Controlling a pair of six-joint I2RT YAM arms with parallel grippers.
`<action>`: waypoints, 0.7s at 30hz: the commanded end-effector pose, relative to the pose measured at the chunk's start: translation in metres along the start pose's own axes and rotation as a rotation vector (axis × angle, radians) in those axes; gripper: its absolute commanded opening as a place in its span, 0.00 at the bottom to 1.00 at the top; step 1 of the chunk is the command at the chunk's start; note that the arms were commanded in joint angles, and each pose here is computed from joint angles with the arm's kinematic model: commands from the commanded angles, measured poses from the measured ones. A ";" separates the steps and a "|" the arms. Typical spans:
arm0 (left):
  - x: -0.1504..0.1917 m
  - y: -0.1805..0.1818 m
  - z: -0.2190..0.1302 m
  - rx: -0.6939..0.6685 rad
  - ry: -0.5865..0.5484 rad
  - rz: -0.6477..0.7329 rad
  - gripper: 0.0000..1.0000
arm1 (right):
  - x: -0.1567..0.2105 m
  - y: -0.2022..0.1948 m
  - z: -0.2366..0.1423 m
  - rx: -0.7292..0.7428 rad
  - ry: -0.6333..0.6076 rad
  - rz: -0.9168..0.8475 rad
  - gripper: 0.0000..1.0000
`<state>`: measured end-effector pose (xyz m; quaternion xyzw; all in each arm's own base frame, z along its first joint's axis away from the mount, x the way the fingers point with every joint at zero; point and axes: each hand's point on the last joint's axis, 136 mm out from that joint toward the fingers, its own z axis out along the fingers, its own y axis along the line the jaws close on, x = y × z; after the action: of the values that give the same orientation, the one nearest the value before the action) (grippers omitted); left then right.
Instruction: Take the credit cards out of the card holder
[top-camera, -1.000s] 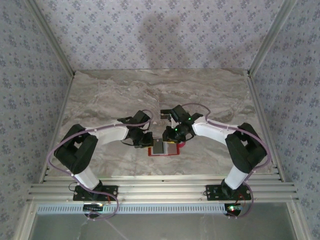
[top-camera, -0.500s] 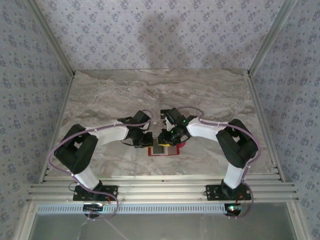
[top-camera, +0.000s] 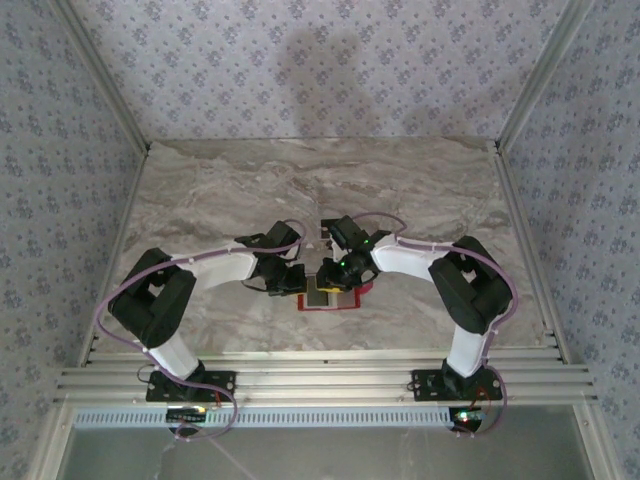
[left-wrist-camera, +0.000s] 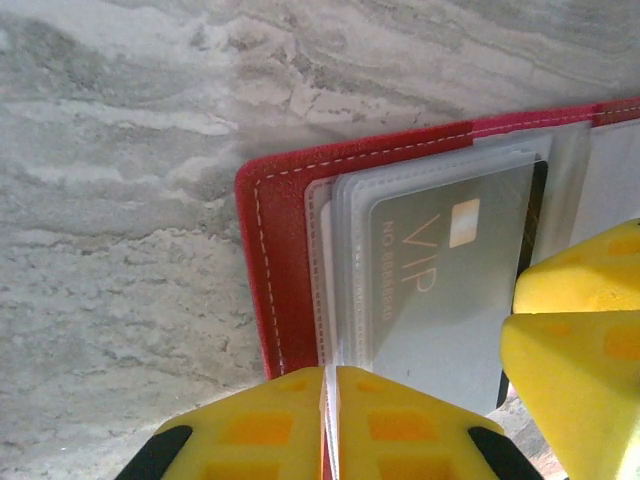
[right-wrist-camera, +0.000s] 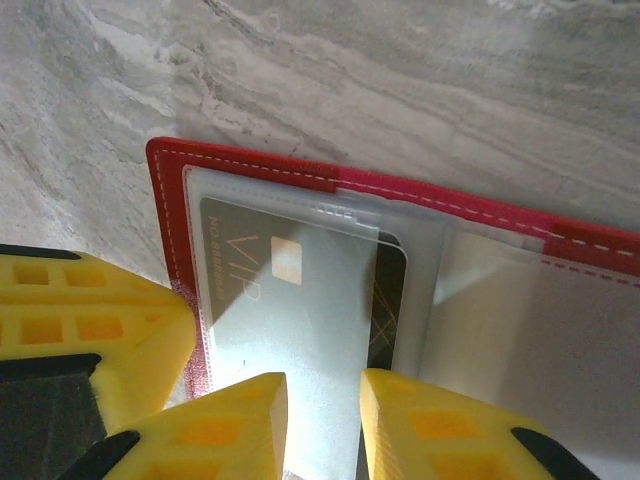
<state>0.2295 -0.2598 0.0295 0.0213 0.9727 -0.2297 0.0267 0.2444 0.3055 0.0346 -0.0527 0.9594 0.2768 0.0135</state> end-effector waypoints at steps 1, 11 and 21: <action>0.006 0.007 0.001 -0.031 0.015 0.002 0.12 | -0.001 -0.002 -0.011 0.052 -0.020 -0.015 0.28; -0.004 -0.012 -0.022 0.013 -0.049 0.016 0.15 | -0.005 0.009 -0.023 0.029 -0.047 -0.028 0.27; -0.006 -0.027 -0.009 0.056 -0.025 0.025 0.23 | -0.003 0.009 -0.022 0.019 -0.043 -0.025 0.28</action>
<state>0.2291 -0.2667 0.0453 0.0280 0.9698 -0.2386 0.0414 0.2460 0.3006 0.0478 -0.0531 0.9619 0.2666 0.0292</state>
